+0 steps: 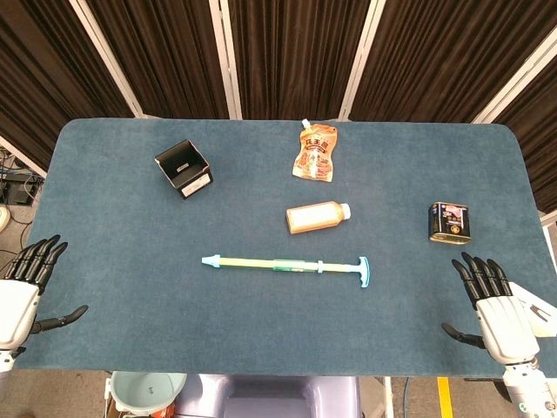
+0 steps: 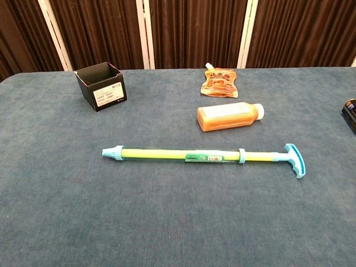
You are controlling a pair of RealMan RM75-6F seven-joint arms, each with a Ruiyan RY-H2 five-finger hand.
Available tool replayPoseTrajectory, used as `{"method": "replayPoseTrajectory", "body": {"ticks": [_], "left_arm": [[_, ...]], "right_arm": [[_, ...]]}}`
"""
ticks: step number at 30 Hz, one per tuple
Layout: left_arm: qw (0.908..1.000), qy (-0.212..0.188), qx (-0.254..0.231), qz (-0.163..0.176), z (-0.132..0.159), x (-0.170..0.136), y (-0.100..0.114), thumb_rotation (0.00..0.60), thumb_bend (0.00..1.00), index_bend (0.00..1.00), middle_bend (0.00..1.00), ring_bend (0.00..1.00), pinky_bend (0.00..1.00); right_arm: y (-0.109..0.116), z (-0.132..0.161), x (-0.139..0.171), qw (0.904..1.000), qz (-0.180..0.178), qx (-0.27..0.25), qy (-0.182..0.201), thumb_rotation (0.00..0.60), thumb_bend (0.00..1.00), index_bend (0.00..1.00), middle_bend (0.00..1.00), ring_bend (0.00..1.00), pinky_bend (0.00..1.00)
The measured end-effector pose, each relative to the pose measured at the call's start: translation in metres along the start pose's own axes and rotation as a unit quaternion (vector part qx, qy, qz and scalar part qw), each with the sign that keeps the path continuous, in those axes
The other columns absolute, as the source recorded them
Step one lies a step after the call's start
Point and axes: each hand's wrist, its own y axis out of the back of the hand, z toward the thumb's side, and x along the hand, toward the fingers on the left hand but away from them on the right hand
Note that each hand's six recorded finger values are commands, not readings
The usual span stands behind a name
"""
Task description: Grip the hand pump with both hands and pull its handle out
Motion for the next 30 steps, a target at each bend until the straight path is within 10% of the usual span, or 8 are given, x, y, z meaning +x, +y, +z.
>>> {"method": "replayPoseTrajectory", "body": {"ticks": [6, 14, 30], "left_arm": [[1.0, 0.003, 0.006, -0.007, 0.002, 0.0, -0.004, 0.6, 0.13, 0.05, 0.04, 0.04, 0.1], [0.9989, -0.045, -0.002, 0.011, 0.036, 0.017, -0.02, 0.6, 0.19, 0.48, 0.13, 0.07, 0.11], [0.9881, -0.149, 0.038, 0.015, 0.144, 0.098, -0.078, 0.6, 0.21, 0.46, 0.1, 0.08, 0.11]], "right_arm": [[-0.003, 0.003, 0.0, 0.9999, 0.012, -0.002, -0.003, 0.6, 0.0, 0.0, 0.0, 0.0, 0.0], [-0.002, 0.003, -0.003, 0.9998, 0.014, -0.01, -0.003, 0.6, 0.0, 0.0, 0.0, 0.0, 0.0], [-0.001, -0.008, -0.007, 0.9993, 0.026, -0.024, -0.011, 0.6, 0.0, 0.0, 0.0, 0.0, 0.0]]}}
